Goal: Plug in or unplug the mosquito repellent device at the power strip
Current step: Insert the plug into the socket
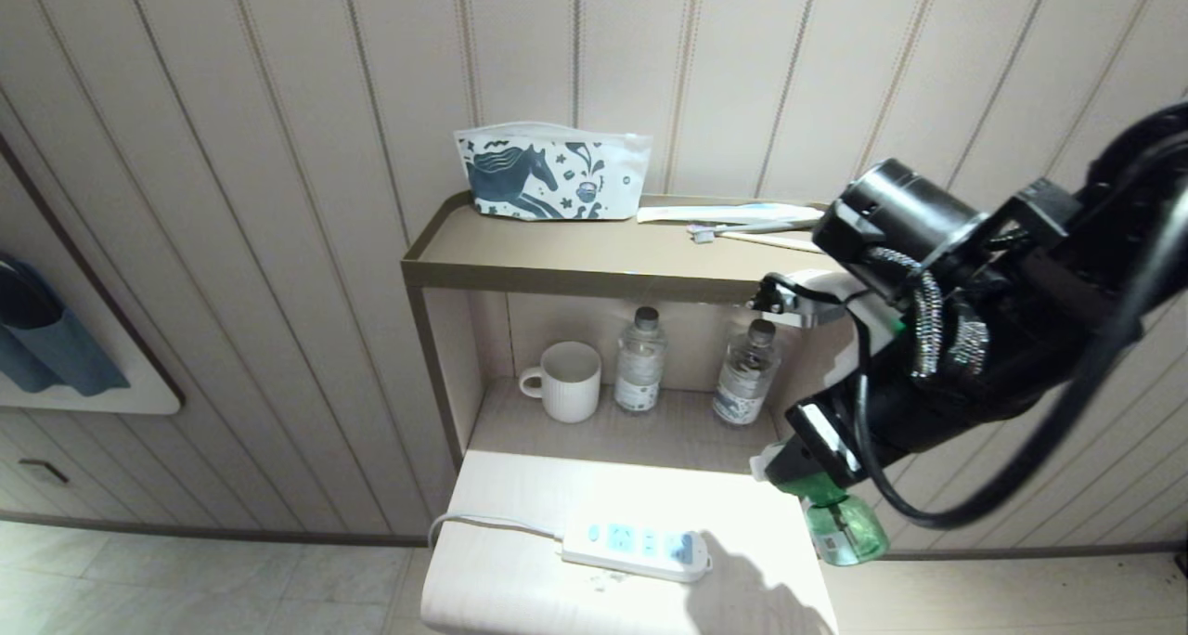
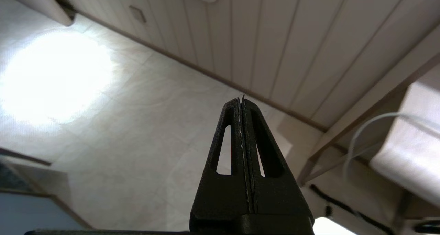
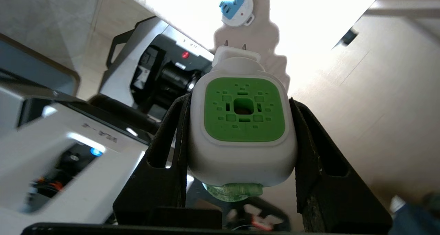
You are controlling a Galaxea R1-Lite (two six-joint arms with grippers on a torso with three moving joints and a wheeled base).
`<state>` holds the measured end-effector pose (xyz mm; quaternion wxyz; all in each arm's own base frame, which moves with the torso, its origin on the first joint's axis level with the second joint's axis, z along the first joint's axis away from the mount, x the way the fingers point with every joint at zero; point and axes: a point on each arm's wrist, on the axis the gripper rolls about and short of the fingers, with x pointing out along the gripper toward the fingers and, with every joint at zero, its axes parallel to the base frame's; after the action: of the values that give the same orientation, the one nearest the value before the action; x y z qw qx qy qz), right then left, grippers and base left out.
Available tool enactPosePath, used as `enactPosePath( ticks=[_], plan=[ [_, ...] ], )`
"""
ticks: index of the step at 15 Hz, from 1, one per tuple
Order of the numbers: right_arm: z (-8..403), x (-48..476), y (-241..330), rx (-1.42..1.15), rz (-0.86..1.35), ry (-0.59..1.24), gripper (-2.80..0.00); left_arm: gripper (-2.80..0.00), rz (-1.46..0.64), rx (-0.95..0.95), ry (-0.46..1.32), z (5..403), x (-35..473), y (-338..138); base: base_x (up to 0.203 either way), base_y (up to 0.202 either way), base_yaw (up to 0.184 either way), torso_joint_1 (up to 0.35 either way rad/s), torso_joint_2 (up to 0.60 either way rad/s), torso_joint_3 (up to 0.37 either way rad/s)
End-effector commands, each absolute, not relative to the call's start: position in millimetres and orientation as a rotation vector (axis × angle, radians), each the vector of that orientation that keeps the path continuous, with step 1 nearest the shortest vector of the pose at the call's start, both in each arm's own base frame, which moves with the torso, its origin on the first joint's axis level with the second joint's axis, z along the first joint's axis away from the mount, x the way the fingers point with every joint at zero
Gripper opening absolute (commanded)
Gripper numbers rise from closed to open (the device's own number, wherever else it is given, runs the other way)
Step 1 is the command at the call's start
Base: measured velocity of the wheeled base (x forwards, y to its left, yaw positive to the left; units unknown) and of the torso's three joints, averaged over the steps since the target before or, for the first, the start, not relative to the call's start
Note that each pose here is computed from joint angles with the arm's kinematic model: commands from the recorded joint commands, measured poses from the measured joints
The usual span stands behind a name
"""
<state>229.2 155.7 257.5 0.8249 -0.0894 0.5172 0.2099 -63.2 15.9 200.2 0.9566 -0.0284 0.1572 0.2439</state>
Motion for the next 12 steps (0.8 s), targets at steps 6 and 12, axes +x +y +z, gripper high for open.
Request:
enactPosePath(
  ticks=[6,12],
  plan=[
    [212,266,192,-0.211,0.335,1.383,-2.80,-2.80,0.415,-0.009,0.258,119,-78,10,0.000,0.000,0.000,0.000,0.00,0.000],
    [187,278,204,-0.227,0.315,1.438,-2.80,-2.80,0.371,0.027,0.003,91,-32,9,0.000,0.000,0.000,0.000,0.00,0.000]
  ],
)
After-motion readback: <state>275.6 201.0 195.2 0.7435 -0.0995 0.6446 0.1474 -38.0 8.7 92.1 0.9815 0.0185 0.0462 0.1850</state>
